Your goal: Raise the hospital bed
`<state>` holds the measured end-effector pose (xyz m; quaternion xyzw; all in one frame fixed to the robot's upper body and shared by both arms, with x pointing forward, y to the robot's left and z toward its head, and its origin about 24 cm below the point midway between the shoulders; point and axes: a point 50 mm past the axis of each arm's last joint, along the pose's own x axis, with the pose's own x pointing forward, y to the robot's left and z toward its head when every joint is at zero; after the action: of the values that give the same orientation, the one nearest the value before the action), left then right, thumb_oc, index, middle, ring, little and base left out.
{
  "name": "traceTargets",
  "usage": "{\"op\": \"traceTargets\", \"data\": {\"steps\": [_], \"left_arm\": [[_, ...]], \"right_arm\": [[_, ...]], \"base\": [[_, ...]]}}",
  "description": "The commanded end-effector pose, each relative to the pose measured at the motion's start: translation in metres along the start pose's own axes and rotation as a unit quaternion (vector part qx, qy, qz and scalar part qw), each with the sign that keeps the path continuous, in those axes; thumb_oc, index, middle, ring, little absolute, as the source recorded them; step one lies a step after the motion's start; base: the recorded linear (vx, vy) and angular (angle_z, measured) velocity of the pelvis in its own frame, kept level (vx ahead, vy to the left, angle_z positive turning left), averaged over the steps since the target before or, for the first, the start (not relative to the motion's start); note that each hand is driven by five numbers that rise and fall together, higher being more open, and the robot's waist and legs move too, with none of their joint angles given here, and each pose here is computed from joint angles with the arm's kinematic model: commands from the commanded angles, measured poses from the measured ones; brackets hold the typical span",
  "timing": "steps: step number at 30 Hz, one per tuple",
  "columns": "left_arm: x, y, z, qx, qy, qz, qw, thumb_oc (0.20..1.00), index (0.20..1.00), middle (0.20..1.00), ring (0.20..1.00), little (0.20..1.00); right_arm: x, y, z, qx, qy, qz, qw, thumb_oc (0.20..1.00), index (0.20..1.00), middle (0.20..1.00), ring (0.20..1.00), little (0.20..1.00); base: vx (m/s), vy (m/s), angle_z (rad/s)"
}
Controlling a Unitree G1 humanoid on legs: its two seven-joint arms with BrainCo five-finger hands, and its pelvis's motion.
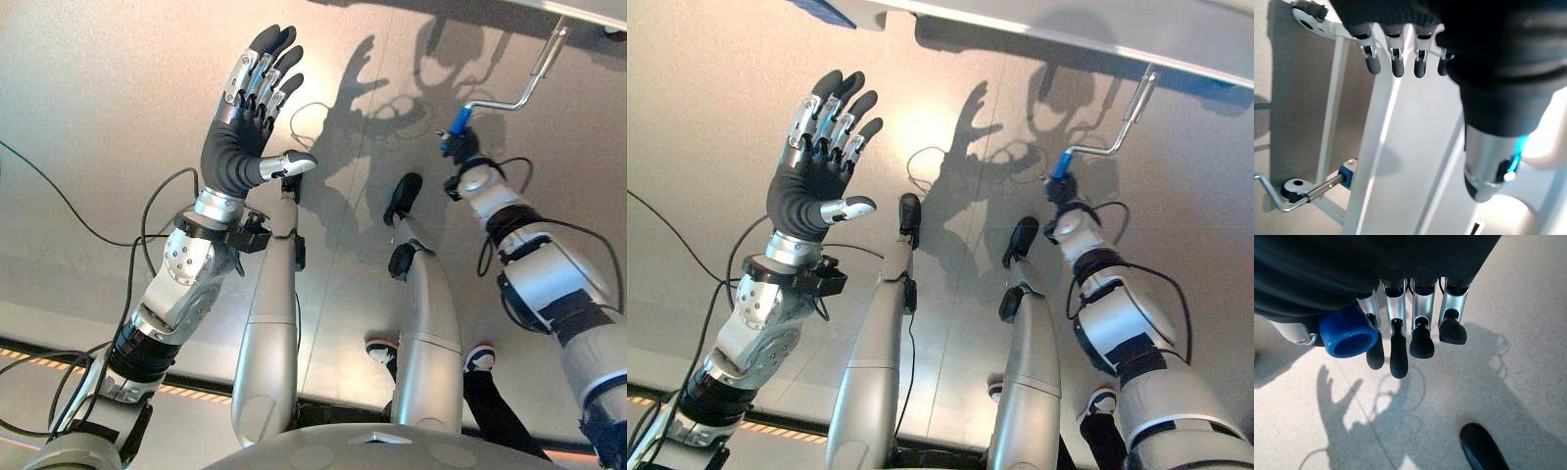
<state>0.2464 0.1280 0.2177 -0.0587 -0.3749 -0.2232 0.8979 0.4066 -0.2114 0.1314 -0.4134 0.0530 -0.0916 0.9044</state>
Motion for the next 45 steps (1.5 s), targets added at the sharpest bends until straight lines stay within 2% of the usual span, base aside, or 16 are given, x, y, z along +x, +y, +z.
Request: {"op": "traceTargets", "data": {"steps": [1, 5, 7, 10, 15, 17, 19, 20, 21, 23, 25, 29, 33, 39, 42, 45], "left_arm": [[-0.004, -0.017, 0.03, -0.01, -0.076, -0.037, 0.996, 1.0, 1.0, 1.0, 1.0, 1.0], [-0.008, -0.016, 0.031, -0.006, -0.074, -0.038, 0.997, 1.0, 1.0, 1.0, 1.0, 1.0], [-0.01, -0.014, 0.03, 0.004, -0.069, -0.034, 0.997, 1.0, 1.0, 1.0, 1.0, 1.0], [-0.012, -0.012, 0.031, 0.023, -0.07, -0.029, 0.997, 1.0, 1.0, 1.0, 1.0, 1.0], [-0.02, -0.007, 0.031, 0.046, -0.057, -0.025, 0.997, 1.0, 1.0, 1.0, 1.0, 1.0], [-0.025, -0.007, 0.03, 0.043, -0.048, -0.024, 0.998, 1.0, 1.0, 1.0, 1.0, 1.0], [-0.027, -0.003, 0.034, 0.047, -0.052, -0.027, 0.997, 1.0, 1.0, 1.0, 1.0, 1.0], [-0.027, -0.003, 0.034, 0.046, -0.051, -0.027, 0.997, 1.0, 1.0, 1.0, 1.0, 1.0], [-0.029, -0.001, 0.035, 0.043, -0.051, -0.022, 0.998, 1.0, 1.0, 1.0, 1.0, 1.0], [-0.03, 0.001, 0.038, 0.041, -0.054, -0.023, 0.997, 1.0, 1.0, 1.0, 1.0, 1.0], [-0.031, 0.003, 0.039, 0.03, -0.056, -0.013, 0.998, 1.0, 1.0, 1.0, 1.0, 1.0], [-0.033, 0.004, 0.038, 0.027, -0.049, -0.008, 0.998, 1.0, 1.0, 1.0, 1.0, 1.0], [-0.033, 0.004, 0.039, 0.031, -0.052, -0.01, 0.998, 1.0, 1.0, 1.0, 1.0, 1.0], [-0.033, 0.001, 0.033, 0.018, -0.043, -0.014, 0.999, 1.0, 1.0, 1.0, 1.0, 1.0], [-0.03, -0.004, 0.03, 0.012, -0.036, -0.027, 0.999, 1.0, 1.0, 1.0, 1.0, 1.0], [-0.028, -0.007, 0.027, 0.013, -0.026, -0.045, 0.999, 1.0, 1.0, 1.0, 1.0, 1.0]], "right_arm": [[-0.069, 0.123, 0.143, -0.037, -0.311, 0.203, 0.928, 0.2, 0.2, 0.2, 0.2, 0.2], [-0.089, 0.107, 0.173, 0.044, -0.391, 0.198, 0.898, 0.2, 0.2, 0.2, 0.2, 0.2], [-0.096, 0.089, 0.178, 0.114, -0.419, 0.184, 0.882, 0.2, 0.2, 0.2, 0.2, 0.2], [-0.107, 0.036, 0.172, 0.239, -0.464, 0.112, 0.845, 0.2, 0.2, 0.2, 0.2, 0.2], [-0.117, -0.023, 0.102, 0.362, -0.439, -0.01, 0.822, 0.2, 0.2, 0.2, 0.2, 0.2], [-0.119, -0.024, 0.085, 0.381, -0.42, -0.027, 0.823, 0.2, 0.2, 0.2, 0.2, 0.2], [-0.121, -0.042, 0.05, 0.44, -0.376, -0.095, 0.81, 0.2, 0.2, 0.2, 0.2, 0.2], [-0.121, -0.042, 0.049, 0.441, -0.376, -0.095, 0.81, 0.2, 0.2, 0.2, 0.2, 0.2], [-0.119, -0.052, 0.024, 0.48, -0.336, -0.148, 0.796, 0.2, 0.2, 0.2, 0.2, 0.2], [-0.117, -0.062, 0.007, 0.482, -0.314, -0.188, 0.796, 0.2, 0.2, 0.2, 0.2, 0.2], [-0.114, -0.073, -0.012, 0.539, -0.283, -0.242, 0.755, 0.2, 0.2, 0.2, 0.2, 0.2], [-0.108, -0.076, -0.022, 0.554, -0.257, -0.263, 0.747, 0.2, 0.2, 0.2, 0.2, 0.2], [-0.096, -0.085, -0.037, 0.533, -0.216, -0.3, 0.761, 0.2, 0.2, 0.2, 0.2, 0.2], [-0.065, -0.096, -0.092, 0.501, -0.052, -0.37, 0.781, 0.2, 0.2, 0.2, 0.2, 0.2], [-0.057, -0.102, -0.13, 0.506, 0.046, -0.38, 0.773, 0.2, 0.2, 0.2, 0.2, 0.2], [-0.055, -0.106, -0.156, 0.447, 0.127, -0.342, 0.816, 0.2, 0.2, 0.2, 0.2, 0.2]], "base": [[0.0, 0.023, -0.09], [-0.01, 0.037, -0.09], [0.01, 0.043, -0.09], [0.01, 0.03, -0.05], [0.0, 0.0, 0.0], [0.03, 0.004, 0.0], [-0.03, 0.006, 0.0], [0.0, 0.001, -0.05], [0.01, 0.005, -0.05], [0.0, 0.004, -0.02], [0.0, -0.009, -0.05], [0.0, -0.009, -0.09], [0.0, -0.035, -0.1], [0.0, -0.017, -0.01], [0.0, -0.022, 0.0], [0.0, -0.021, 0.02]]}}
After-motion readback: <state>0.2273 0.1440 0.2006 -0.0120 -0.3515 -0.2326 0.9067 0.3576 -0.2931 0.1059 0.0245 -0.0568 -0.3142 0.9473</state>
